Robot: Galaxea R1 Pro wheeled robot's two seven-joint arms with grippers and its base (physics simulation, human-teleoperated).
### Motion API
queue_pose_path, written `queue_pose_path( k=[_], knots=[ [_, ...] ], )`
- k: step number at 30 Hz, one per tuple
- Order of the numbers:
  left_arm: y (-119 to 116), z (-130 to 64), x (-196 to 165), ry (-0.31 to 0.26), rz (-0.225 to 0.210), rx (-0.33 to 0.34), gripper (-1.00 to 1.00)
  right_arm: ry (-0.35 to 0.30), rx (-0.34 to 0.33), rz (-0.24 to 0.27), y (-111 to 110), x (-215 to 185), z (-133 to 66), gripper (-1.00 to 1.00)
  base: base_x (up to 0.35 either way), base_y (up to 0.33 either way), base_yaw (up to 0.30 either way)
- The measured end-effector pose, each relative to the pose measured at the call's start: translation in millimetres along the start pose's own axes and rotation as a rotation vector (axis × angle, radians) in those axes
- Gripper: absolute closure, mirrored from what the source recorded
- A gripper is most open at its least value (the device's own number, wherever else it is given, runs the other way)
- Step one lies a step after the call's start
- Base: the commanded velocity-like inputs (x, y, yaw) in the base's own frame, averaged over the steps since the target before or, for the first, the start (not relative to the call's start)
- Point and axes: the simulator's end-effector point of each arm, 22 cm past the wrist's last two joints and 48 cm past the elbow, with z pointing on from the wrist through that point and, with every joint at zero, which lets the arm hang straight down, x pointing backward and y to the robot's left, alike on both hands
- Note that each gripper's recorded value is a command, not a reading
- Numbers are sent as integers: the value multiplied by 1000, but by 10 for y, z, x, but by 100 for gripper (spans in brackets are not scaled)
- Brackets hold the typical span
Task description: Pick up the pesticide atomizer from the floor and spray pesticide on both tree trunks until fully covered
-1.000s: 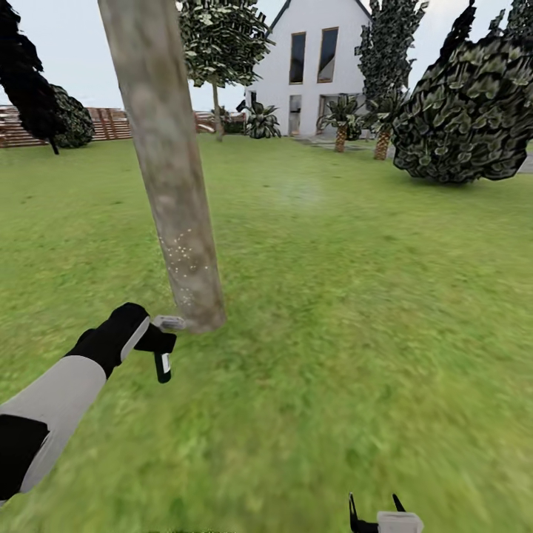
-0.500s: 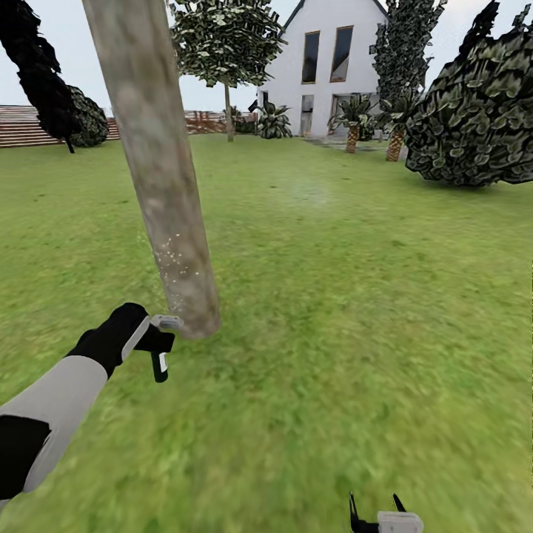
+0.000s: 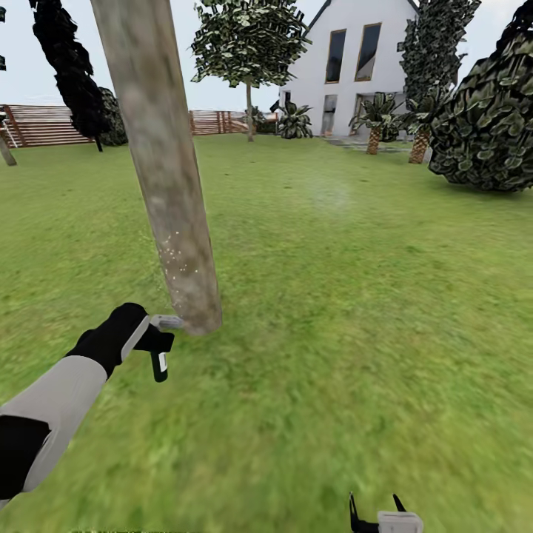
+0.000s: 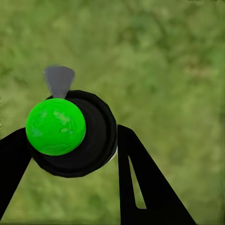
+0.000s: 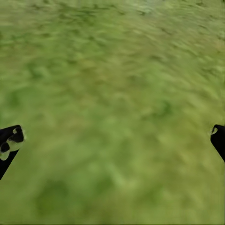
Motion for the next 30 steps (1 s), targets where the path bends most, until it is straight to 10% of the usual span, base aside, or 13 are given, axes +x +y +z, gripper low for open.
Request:
queue_pose_path(
  k=[30],
  knots=[
    [-1, 38, 69, 11, -1, 1, 100, 0, -1, 0, 4, -1, 0, -100, 102, -270, 134]
  ],
)
